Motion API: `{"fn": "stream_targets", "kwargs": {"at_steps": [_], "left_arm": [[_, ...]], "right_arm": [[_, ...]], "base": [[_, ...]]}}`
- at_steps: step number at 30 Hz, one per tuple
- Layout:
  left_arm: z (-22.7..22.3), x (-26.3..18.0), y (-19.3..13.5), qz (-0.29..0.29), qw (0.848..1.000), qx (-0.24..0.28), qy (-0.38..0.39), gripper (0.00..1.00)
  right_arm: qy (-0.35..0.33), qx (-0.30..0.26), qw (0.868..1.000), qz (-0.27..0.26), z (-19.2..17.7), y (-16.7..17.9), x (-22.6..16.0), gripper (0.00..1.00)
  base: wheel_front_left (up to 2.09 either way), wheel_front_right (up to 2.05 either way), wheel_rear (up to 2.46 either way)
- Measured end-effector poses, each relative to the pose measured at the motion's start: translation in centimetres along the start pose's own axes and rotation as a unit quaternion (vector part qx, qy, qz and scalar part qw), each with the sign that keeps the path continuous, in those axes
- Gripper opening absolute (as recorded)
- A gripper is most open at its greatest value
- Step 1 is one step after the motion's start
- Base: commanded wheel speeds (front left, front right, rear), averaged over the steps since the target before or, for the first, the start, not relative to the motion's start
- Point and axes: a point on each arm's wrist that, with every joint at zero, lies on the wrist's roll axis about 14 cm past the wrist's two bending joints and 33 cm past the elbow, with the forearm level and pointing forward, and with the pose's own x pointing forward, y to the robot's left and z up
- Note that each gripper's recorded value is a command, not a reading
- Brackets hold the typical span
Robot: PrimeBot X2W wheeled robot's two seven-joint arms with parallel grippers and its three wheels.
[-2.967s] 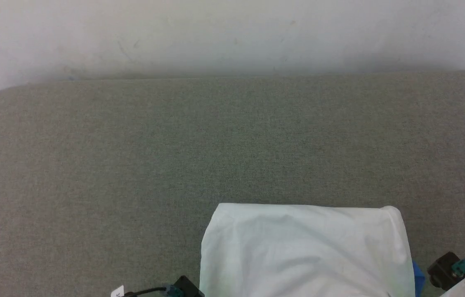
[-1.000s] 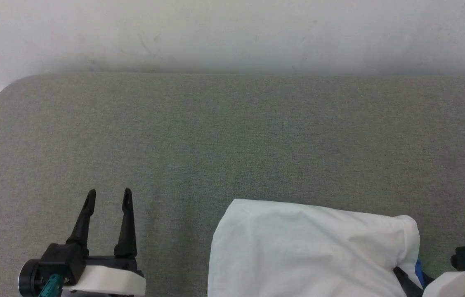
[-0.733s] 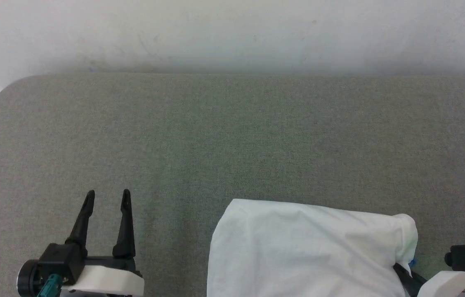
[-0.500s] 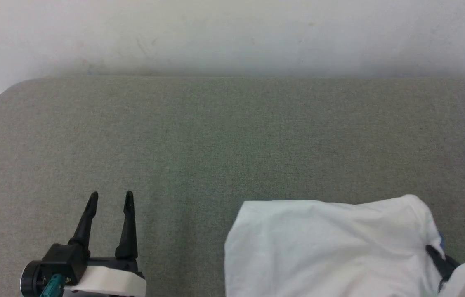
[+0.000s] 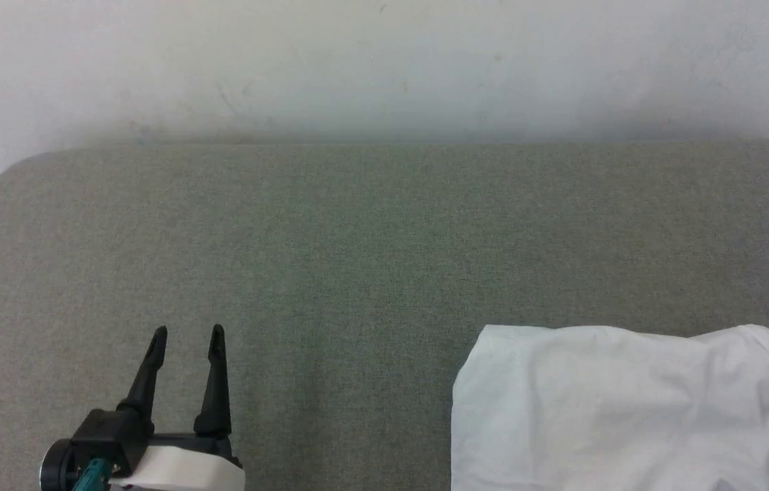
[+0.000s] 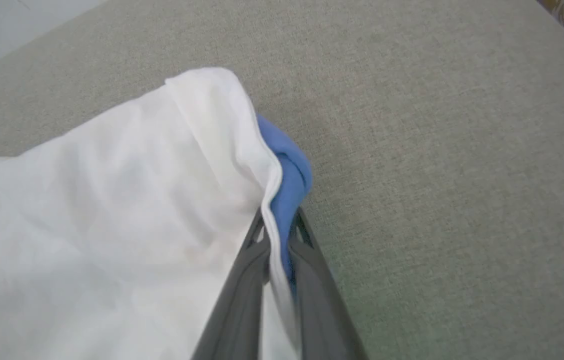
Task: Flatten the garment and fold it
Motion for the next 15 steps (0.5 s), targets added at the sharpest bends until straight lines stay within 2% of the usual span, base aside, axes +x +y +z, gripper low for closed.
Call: {"fn": "stream_targets", "kwargs": {"at_steps": [5,15], "left_arm": [[0.5,-0.3,-0.3,-0.005,1.000,-0.003,-0.008,1.00],[1.5,-1.2,-0.5,-0.009,1.000,-0.007,-0.022,1.00]], "right_arm": [[-0.012,-0.022,0.999,0.037,0.6,2.4,-1.3,0.00],[-0.005,-0.049,0.985,0.166,0.2,11.0,-4.9,0.00]], "base": [[0.00,0.00,0.00],[0.00,0.00,0.00]]}}
